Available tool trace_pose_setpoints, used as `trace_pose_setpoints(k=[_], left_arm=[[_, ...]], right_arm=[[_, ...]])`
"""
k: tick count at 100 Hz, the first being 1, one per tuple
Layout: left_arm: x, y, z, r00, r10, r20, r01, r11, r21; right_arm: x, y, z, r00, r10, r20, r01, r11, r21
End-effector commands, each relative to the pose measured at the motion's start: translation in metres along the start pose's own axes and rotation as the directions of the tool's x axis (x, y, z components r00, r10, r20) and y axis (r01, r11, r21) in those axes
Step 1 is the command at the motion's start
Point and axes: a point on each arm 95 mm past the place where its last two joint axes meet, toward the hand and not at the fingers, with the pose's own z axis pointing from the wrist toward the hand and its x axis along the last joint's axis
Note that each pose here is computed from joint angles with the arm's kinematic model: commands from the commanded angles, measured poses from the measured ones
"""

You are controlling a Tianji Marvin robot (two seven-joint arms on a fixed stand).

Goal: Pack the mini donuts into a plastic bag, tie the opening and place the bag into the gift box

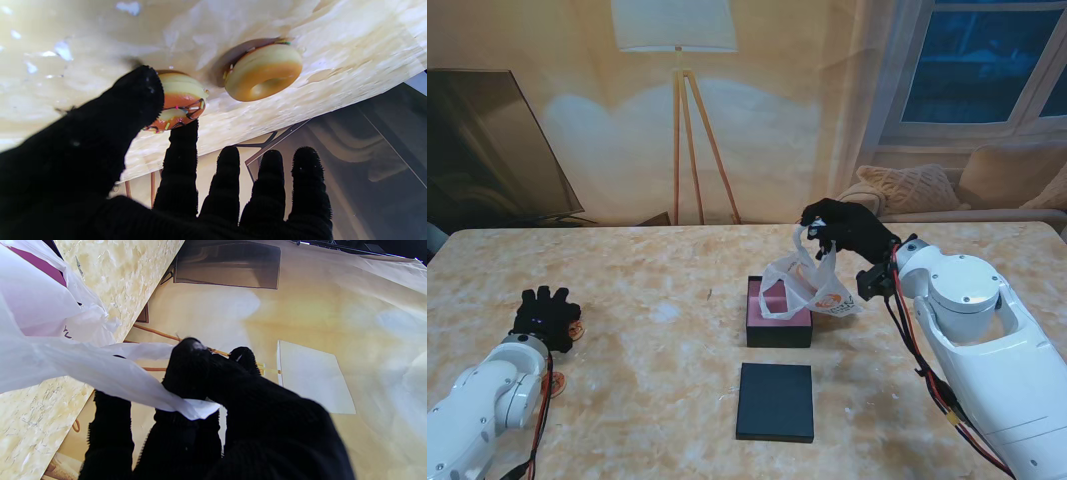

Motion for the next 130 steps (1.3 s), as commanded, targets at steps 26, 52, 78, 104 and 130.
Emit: trace_pose_setpoints(k=[26,52,78,104,130], left_arm=[[0.007,0.003,0.000,0.999,-0.031,-0.015,0.031,0.999,0.009],[0.011,-0.010,-0.002,0.996,-0.050,-0.067,0.054,0.996,0.068],[0.019,-0.035,-0.009,0.989,-0.056,-0.139,0.076,0.987,0.142],[0.040,-0.071,-0.018,0.957,-0.087,-0.276,0.136,0.977,0.164],[0.076,-0.117,-0.014,0.886,-0.156,-0.437,0.225,0.968,0.111]], right_arm=[[-0.003,-0.005,-0.001,1.000,0.007,0.005,-0.007,1.000,0.015],[-0.003,-0.005,-0.001,1.000,0.006,0.004,-0.006,1.000,0.015],[-0.003,-0.005,-0.002,1.000,0.007,0.003,-0.007,1.000,0.014],[-0.004,-0.004,-0.002,1.000,0.007,0.001,-0.007,1.000,0.013],[-0.004,-0.004,-0.002,1.000,0.009,0.000,-0.009,1.000,0.013]])
